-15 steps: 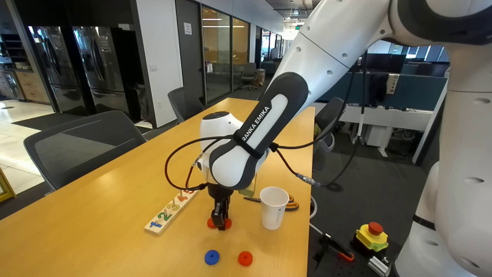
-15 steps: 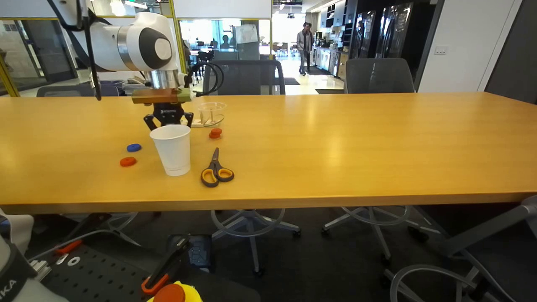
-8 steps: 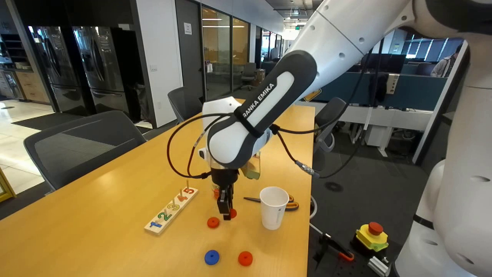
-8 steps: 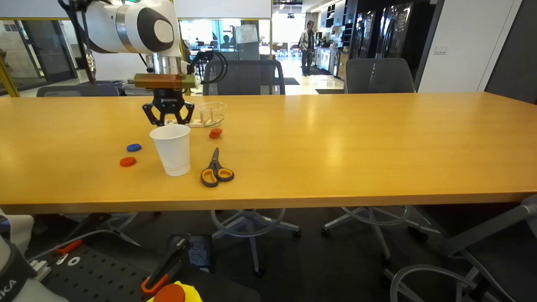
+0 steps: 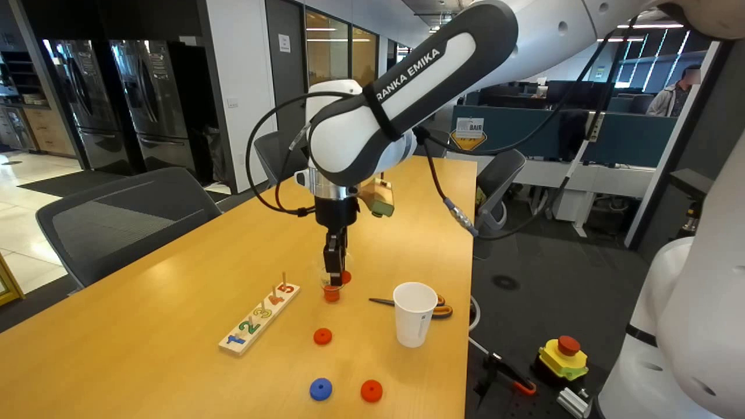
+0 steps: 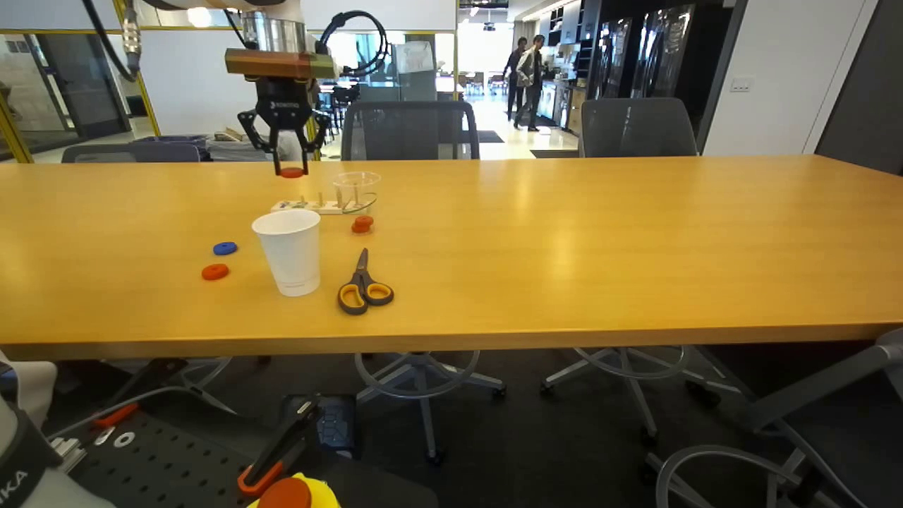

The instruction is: Put the orange circles into the transparent cup then the blue circles into the white cup.

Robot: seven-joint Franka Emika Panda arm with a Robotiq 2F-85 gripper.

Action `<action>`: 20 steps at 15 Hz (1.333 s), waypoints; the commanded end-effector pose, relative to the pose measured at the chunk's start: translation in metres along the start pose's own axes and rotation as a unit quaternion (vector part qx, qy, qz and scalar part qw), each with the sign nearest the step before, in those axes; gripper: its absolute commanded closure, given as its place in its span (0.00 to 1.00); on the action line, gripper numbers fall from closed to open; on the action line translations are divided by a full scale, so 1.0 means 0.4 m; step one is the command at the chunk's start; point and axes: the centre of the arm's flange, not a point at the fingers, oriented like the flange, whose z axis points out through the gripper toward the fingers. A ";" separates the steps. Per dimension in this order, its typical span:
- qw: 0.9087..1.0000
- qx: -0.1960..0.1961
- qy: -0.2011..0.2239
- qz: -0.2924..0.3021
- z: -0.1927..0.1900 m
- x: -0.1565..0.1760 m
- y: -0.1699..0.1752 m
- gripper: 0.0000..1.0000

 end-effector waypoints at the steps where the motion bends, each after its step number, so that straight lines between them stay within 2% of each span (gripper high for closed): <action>1: 0.999 -0.020 0.039 0.020 -0.042 0.028 0.074 0.74; 7: 0.997 -0.026 0.047 0.053 -0.002 0.052 0.181 0.74; 16: 0.994 -0.033 0.052 0.085 0.020 0.062 0.243 0.74; 17: 0.994 -0.034 0.050 0.090 0.020 0.062 0.247 0.33; 18: 0.994 -0.034 0.047 0.093 0.021 0.060 0.250 0.32; 20: 0.994 -0.036 0.046 0.097 0.019 0.054 0.245 0.18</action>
